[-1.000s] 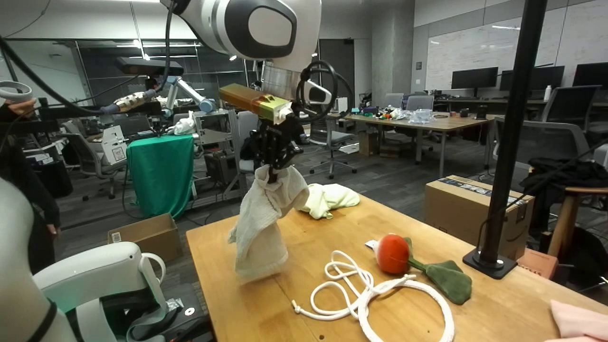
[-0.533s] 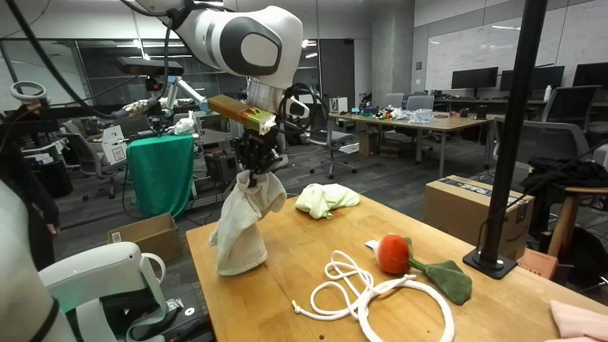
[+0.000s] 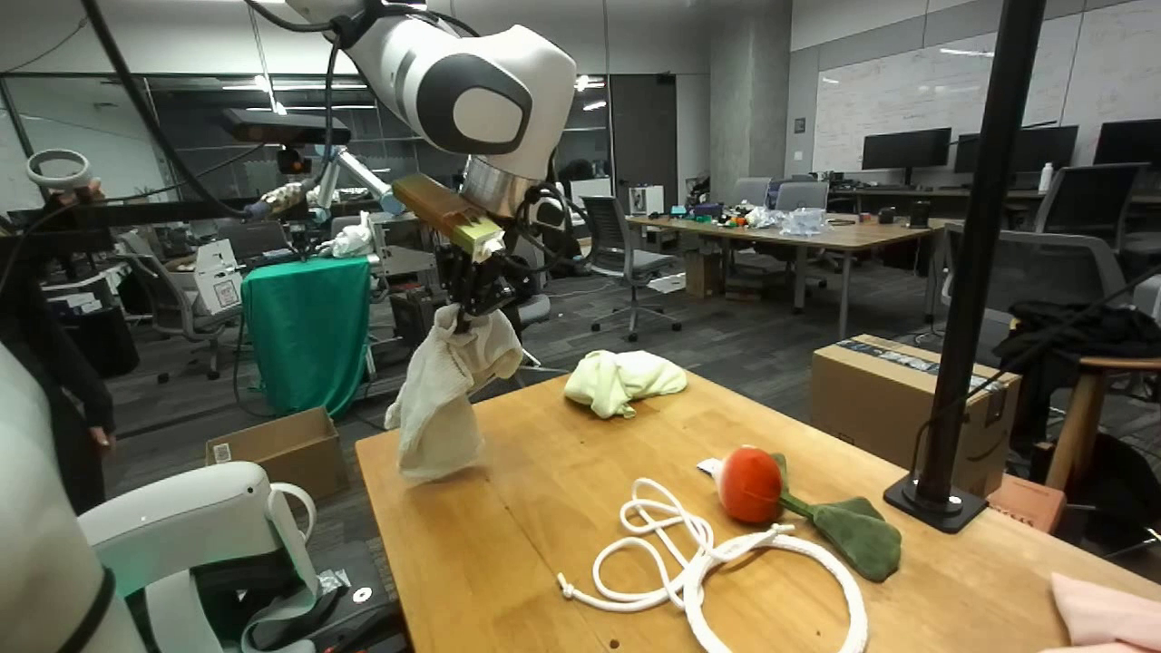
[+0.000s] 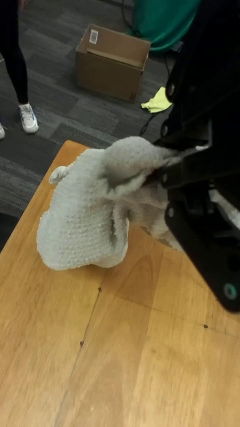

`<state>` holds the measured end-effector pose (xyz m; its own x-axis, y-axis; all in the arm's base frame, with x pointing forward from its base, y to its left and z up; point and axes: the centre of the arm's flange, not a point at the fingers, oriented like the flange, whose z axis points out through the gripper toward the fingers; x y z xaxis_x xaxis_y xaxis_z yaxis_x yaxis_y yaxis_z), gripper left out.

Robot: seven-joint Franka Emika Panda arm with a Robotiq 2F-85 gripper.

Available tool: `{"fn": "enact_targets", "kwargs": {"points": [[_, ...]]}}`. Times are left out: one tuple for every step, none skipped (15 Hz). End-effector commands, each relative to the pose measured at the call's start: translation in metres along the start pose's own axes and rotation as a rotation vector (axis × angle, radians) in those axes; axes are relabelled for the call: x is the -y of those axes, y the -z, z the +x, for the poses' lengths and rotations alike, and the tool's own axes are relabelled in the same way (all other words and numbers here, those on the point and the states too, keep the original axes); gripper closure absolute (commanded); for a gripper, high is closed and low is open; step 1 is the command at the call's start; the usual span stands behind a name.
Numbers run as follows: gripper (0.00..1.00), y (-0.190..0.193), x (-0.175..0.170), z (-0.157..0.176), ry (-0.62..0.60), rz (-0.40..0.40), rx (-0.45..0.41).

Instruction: Separate all the objects on the heap

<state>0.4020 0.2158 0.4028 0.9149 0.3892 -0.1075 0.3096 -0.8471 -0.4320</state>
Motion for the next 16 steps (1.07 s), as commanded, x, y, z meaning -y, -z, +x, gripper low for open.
{"fn": "enact_targets", "kwargs": {"points": [[0.95, 0.001, 0.017, 0.011, -0.031, 0.068, -0.062], [0.95, -0.002, 0.019, 0.012, -0.036, 0.076, -0.070], [0.95, -0.004, 0.021, 0.012, -0.038, 0.084, -0.079], [0.95, -0.007, 0.023, 0.012, -0.038, 0.081, -0.083], [0.95, -0.009, 0.025, 0.013, -0.036, 0.077, -0.081], [0.94, -0.011, 0.026, 0.013, -0.029, 0.068, -0.066], [0.62, -0.014, 0.027, 0.014, -0.025, 0.054, -0.066], [0.60, -0.017, 0.027, 0.014, -0.022, 0.048, -0.061], [0.54, -0.020, 0.028, 0.015, -0.016, 0.045, -0.049], [0.45, -0.022, 0.029, 0.014, -0.014, 0.040, -0.043], [0.38, -0.024, 0.029, 0.014, -0.014, 0.040, -0.040], [0.31, -0.026, 0.030, 0.014, -0.012, 0.039, -0.032], [0.23, -0.027, 0.030, 0.014, -0.013, 0.036, -0.031], [0.16, -0.029, 0.029, 0.014, -0.014, 0.028, -0.027], [0.09, -0.031, 0.027, 0.015, -0.015, 0.011, -0.025], [0.02, -0.033, 0.024, 0.015, -0.017, -0.011, -0.025]]}}
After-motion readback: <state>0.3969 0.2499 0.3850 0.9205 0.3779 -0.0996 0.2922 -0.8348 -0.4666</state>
